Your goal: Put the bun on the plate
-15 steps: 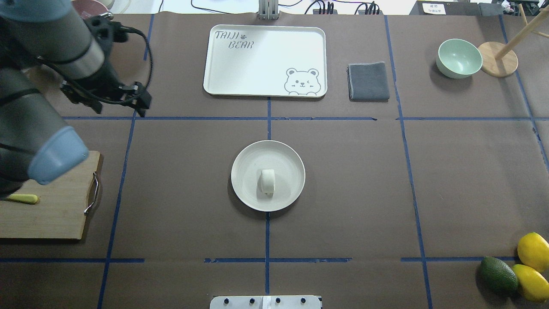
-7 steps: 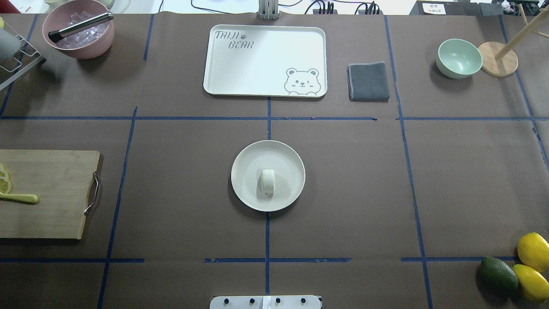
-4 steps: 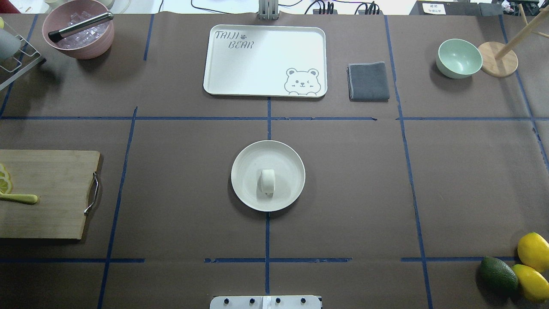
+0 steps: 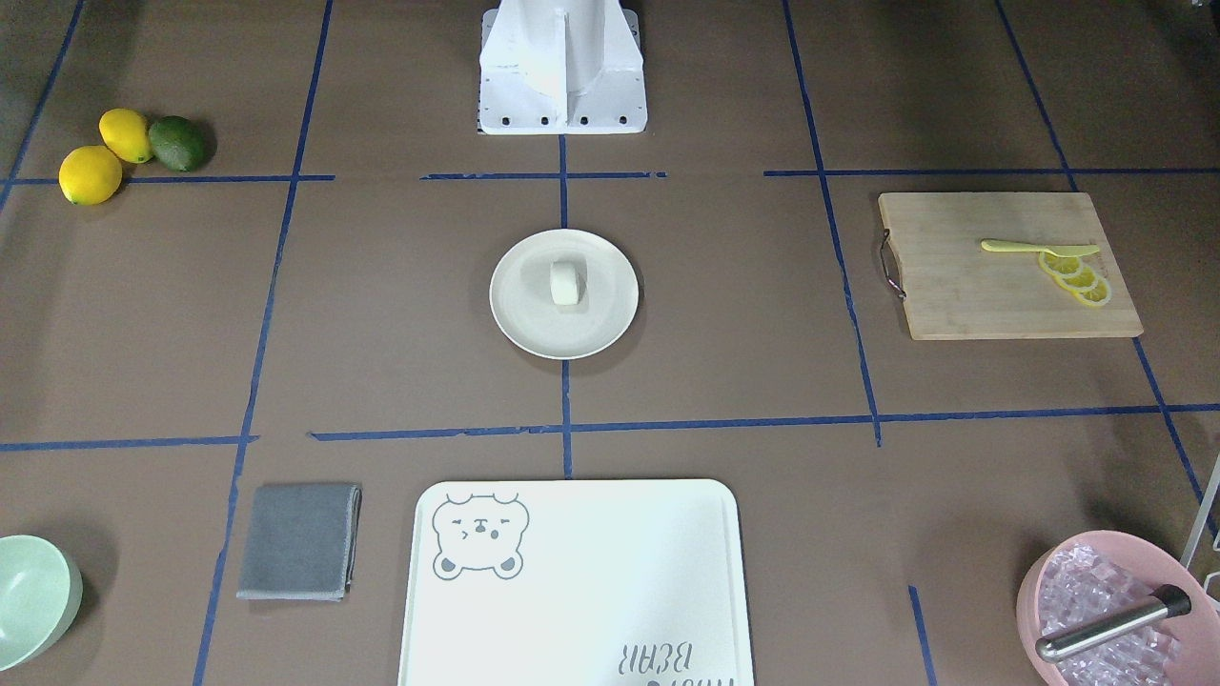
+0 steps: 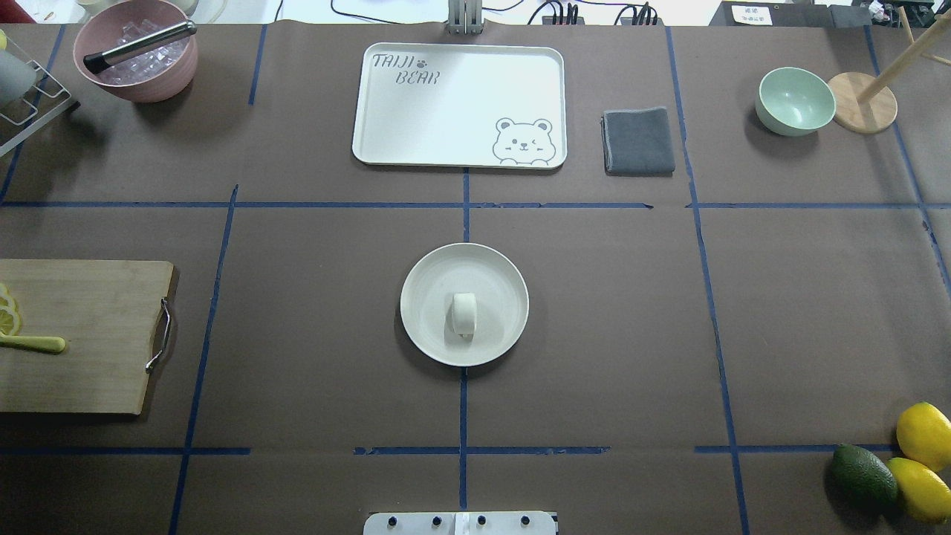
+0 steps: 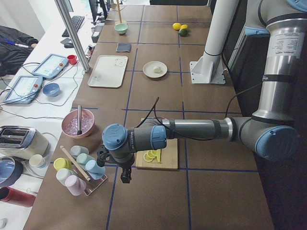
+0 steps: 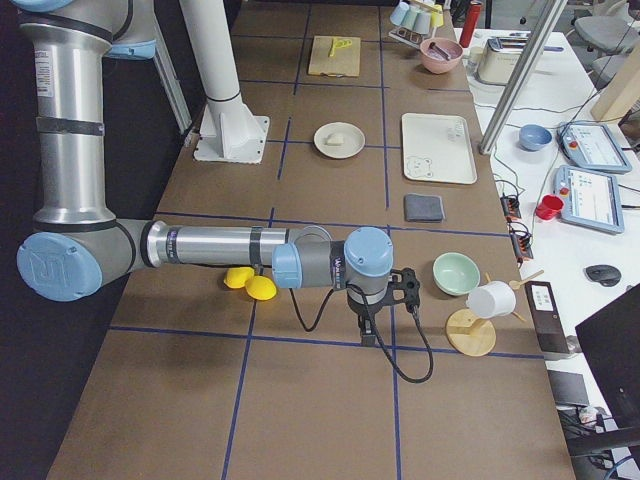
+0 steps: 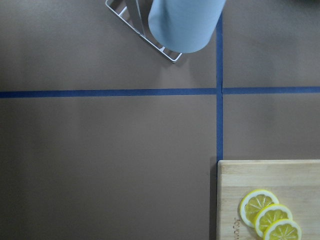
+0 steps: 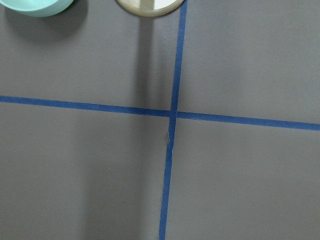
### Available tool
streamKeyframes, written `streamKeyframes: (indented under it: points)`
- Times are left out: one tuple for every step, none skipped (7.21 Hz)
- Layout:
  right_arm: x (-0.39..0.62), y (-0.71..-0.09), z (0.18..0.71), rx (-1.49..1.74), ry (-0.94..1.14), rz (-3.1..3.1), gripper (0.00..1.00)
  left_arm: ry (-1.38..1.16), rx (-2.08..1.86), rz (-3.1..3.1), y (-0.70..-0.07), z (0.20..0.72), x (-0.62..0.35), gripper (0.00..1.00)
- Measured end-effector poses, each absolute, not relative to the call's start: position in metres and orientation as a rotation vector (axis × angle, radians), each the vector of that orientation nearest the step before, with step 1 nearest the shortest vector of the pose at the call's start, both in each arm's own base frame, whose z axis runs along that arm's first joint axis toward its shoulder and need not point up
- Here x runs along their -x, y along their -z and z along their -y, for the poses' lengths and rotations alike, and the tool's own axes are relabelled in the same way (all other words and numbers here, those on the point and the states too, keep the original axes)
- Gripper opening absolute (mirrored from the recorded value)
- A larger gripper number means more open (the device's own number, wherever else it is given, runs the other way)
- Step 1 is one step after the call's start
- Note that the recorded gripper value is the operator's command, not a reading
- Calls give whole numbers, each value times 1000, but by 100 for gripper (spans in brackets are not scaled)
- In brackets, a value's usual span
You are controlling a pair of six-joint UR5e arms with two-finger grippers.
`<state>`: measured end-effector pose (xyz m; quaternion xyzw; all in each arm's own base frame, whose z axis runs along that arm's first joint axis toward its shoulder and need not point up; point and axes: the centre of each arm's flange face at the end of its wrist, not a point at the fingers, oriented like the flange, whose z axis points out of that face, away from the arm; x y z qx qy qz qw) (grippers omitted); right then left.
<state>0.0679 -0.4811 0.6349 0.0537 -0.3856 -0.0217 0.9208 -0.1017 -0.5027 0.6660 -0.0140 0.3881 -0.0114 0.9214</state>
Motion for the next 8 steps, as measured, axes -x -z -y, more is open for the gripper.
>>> streamKeyframes:
  points:
    - [-68,-635,481,-110,45,792,100,29,27,-796,-664,503,102,100]
    - [-68,-635,481,-110,45,792,100,26,20,-795,-663,504,101,100]
    - [-68,-635,481,-110,45,792,100,24,10,-794,-664,506,100,100]
    - [-68,-636,480,-109,45,792,100,27,6,-793,-664,507,100,100]
    - [-68,-637,480,-108,45,791,100,28,7,-793,-665,507,98,100]
    - [-68,-637,480,-107,44,791,100,25,10,-792,-666,507,96,100]
    - [-68,-637,480,-107,44,791,100,23,11,-791,-666,508,94,100]
    - [-68,-637,479,-107,44,791,100,23,11,-790,-666,508,94,100]
